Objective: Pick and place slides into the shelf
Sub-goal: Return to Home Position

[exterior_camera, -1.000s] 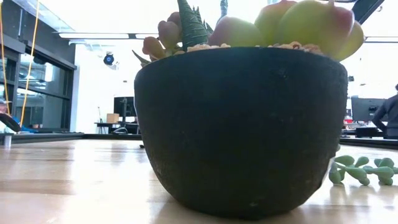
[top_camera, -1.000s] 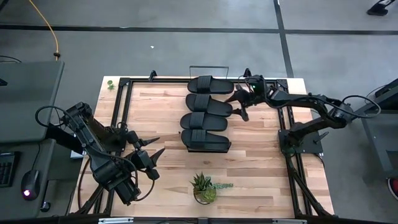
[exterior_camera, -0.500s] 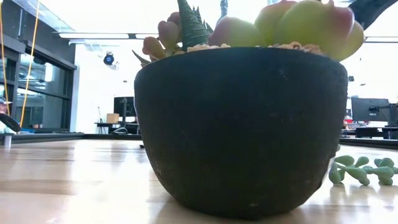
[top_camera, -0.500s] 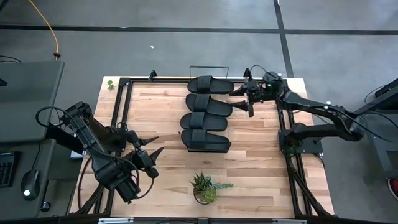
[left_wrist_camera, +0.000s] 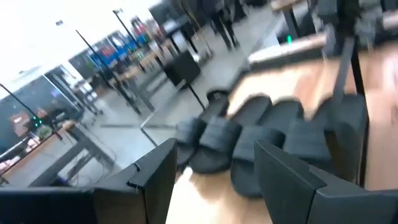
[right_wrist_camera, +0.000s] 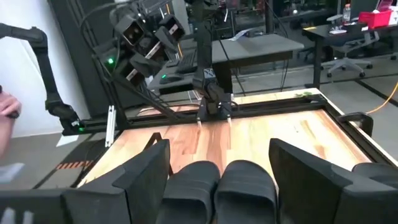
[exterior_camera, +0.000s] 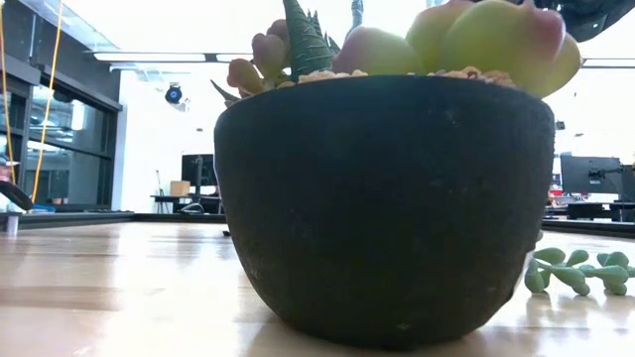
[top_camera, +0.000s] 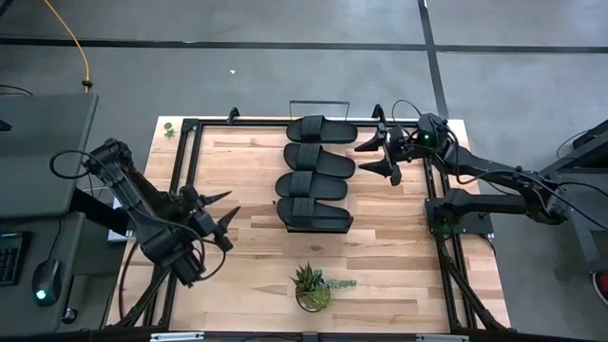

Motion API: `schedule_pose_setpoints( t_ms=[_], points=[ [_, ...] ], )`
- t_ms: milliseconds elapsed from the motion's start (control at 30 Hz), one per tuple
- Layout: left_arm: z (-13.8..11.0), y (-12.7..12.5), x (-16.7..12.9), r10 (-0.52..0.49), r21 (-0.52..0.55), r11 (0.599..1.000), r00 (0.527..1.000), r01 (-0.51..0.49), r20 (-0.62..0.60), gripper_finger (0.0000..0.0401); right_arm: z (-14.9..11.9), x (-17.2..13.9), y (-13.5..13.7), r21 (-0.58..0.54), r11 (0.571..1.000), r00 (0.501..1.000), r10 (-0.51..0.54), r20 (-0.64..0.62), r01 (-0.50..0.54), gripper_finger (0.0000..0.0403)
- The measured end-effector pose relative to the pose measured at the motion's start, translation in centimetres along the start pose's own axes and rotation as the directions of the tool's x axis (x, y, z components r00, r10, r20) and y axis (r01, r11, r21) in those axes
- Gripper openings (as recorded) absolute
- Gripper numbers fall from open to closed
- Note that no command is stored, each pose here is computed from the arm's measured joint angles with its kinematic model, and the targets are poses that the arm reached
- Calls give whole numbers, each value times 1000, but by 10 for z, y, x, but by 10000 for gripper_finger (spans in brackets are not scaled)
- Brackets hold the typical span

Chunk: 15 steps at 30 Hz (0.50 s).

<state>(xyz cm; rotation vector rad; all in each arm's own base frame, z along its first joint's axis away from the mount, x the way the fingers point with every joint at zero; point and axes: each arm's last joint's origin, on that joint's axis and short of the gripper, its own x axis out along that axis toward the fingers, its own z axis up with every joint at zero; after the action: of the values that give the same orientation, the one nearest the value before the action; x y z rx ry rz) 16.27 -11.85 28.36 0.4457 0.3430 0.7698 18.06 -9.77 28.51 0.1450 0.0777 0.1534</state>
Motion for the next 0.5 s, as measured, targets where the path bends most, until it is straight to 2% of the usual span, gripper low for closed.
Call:
schedule_pose_setpoints(
  t_ms=[67, 167, 333, 433, 500],
  points=[
    [-8, -4, 1, 15, -25, 1000, 999, -14, 43, 198, -1, 0, 0, 16, 1000, 1000, 0, -5, 0, 264],
    [-18, -6, 3, 30, 38, 999, 996, -33, 82, 198, -6, 0, 0, 110, 994, 999, 0, -49, 5, 264],
    [-20, -4, 7, 46, 39, 998, 997, -49, 58, 198, -15, -1, -1, 240, 970, 993, -11, -119, 40, 264],
    [-21, -6, 7, 38, 31, 999, 999, -39, 33, 198, -15, 1, -2, 336, 940, 992, -26, -123, 66, 264],
    [-21, -8, 7, 32, 27, 999, 999, -33, 24, 198, -15, 1, -1, 348, 936, 993, -18, -121, 59, 264]
  ],
)
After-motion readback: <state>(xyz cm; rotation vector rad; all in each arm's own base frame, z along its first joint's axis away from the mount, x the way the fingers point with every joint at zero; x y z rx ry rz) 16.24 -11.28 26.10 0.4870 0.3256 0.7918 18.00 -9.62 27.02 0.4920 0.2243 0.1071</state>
